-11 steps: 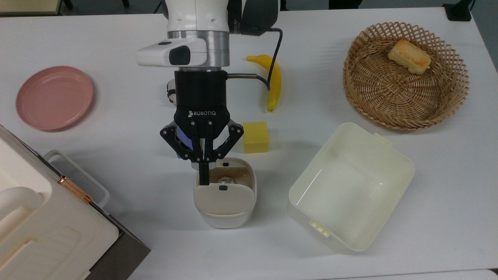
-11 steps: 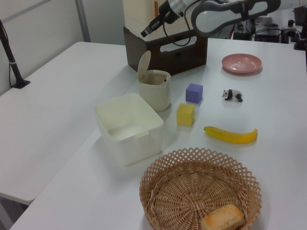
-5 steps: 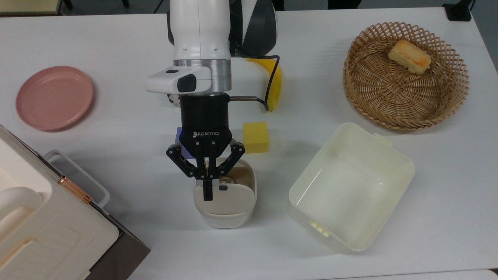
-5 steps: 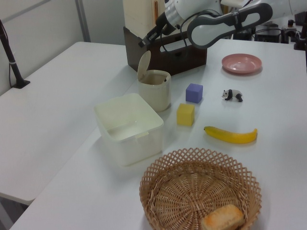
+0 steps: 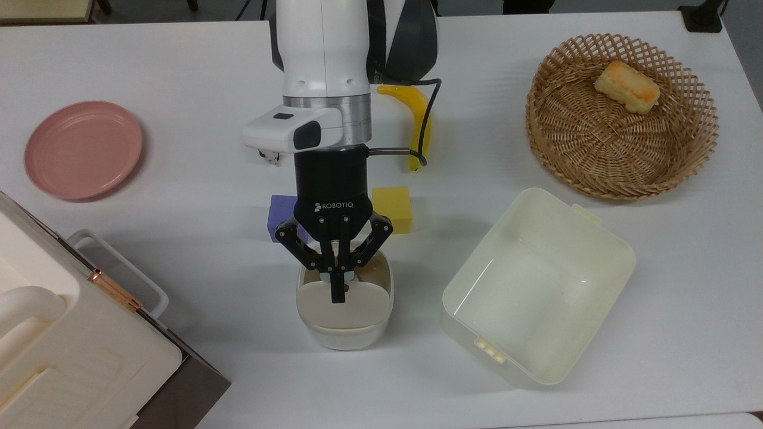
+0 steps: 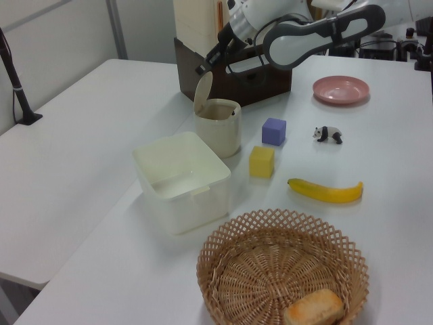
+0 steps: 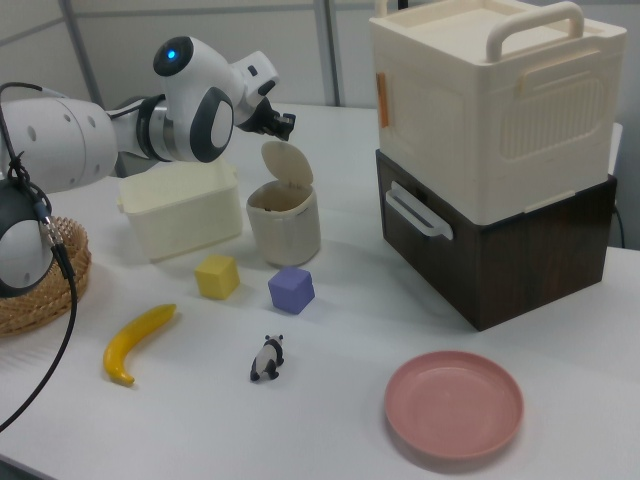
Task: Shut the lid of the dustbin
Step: 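Lower the gripper against the raised lid, pushing it down, then press the lid flat onto the dustbin rim with the gripper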
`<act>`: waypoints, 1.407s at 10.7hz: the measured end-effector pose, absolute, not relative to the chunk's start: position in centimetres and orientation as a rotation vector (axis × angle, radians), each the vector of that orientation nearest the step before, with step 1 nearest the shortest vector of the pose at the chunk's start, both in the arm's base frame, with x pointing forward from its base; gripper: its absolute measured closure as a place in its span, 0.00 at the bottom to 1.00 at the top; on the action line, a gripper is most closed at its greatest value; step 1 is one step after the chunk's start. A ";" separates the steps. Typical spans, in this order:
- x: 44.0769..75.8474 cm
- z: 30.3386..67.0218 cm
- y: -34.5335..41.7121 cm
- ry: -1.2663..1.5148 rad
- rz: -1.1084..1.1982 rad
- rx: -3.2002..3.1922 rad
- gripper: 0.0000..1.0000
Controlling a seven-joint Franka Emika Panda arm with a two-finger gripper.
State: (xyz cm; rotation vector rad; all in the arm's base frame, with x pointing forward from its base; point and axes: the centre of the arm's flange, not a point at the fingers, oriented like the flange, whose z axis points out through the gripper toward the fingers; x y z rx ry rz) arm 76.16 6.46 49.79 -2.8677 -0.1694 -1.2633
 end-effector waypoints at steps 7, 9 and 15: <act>75.2 48.8 7.1 -0.183 -0.940 -3.000 0.99; 75.0 48.1 7.0 -0.183 -0.863 -3.027 0.99; 74.2 43.1 7.8 -0.205 -0.704 -3.067 0.99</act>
